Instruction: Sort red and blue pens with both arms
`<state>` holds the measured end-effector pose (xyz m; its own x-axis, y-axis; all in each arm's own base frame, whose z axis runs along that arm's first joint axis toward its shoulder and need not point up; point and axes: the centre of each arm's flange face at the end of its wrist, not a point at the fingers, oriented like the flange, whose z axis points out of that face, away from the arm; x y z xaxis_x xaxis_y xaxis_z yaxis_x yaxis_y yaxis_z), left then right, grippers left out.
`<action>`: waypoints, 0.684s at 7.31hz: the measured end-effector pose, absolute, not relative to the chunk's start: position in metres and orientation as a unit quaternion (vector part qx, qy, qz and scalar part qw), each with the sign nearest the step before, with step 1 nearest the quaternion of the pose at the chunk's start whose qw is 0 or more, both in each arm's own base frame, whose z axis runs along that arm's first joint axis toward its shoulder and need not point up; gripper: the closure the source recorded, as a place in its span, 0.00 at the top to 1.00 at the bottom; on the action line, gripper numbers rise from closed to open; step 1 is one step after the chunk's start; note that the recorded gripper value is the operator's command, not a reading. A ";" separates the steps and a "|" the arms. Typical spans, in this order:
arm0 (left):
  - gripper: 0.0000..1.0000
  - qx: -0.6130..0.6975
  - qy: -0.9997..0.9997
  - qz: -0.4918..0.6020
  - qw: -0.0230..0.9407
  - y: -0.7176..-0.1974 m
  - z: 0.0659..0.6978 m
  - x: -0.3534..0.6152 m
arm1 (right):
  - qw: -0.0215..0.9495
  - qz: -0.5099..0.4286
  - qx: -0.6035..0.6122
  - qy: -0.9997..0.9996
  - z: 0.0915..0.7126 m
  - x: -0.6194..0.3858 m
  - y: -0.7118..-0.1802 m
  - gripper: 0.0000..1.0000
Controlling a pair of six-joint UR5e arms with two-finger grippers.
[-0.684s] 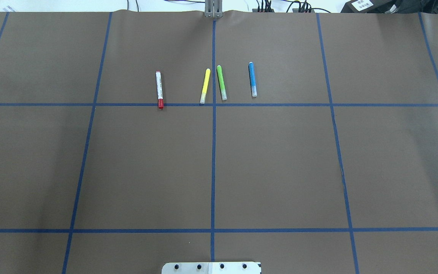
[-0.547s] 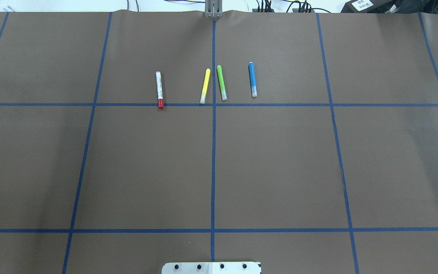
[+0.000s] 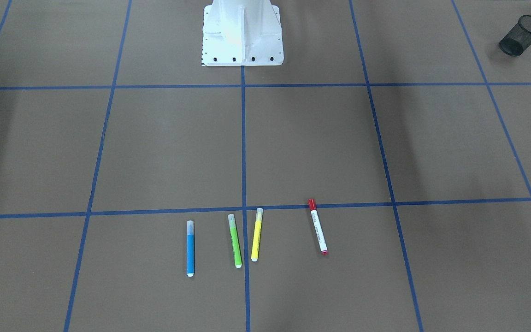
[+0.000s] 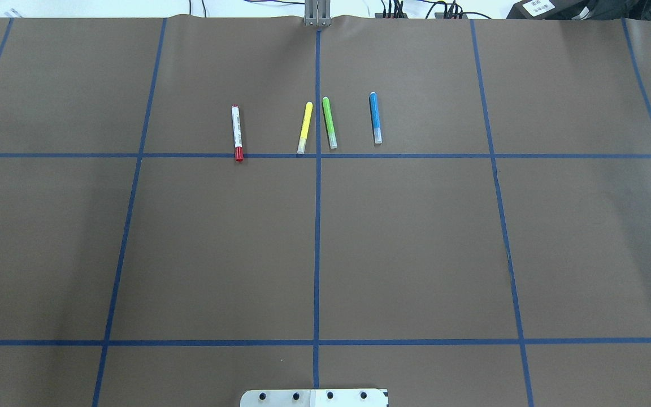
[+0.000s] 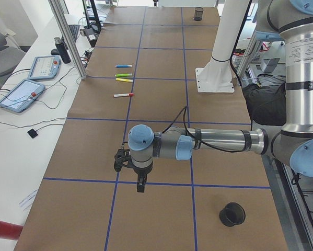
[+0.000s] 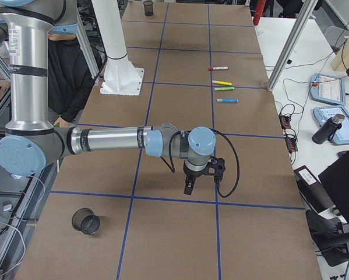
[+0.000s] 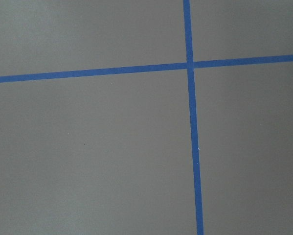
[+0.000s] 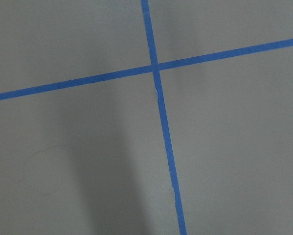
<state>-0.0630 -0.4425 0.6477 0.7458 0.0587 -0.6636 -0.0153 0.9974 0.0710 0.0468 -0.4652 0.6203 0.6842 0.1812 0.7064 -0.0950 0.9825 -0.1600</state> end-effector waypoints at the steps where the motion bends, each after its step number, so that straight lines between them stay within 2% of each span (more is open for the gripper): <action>1: 1.00 0.033 0.355 0.021 0.934 -0.446 0.644 -0.063 | 0.916 0.075 -0.053 -0.392 0.617 0.047 -0.467 1.00; 5: 1.00 0.068 0.359 0.033 0.930 -0.480 0.605 -0.056 | 0.914 0.059 -0.014 -0.402 0.571 0.041 -0.486 1.00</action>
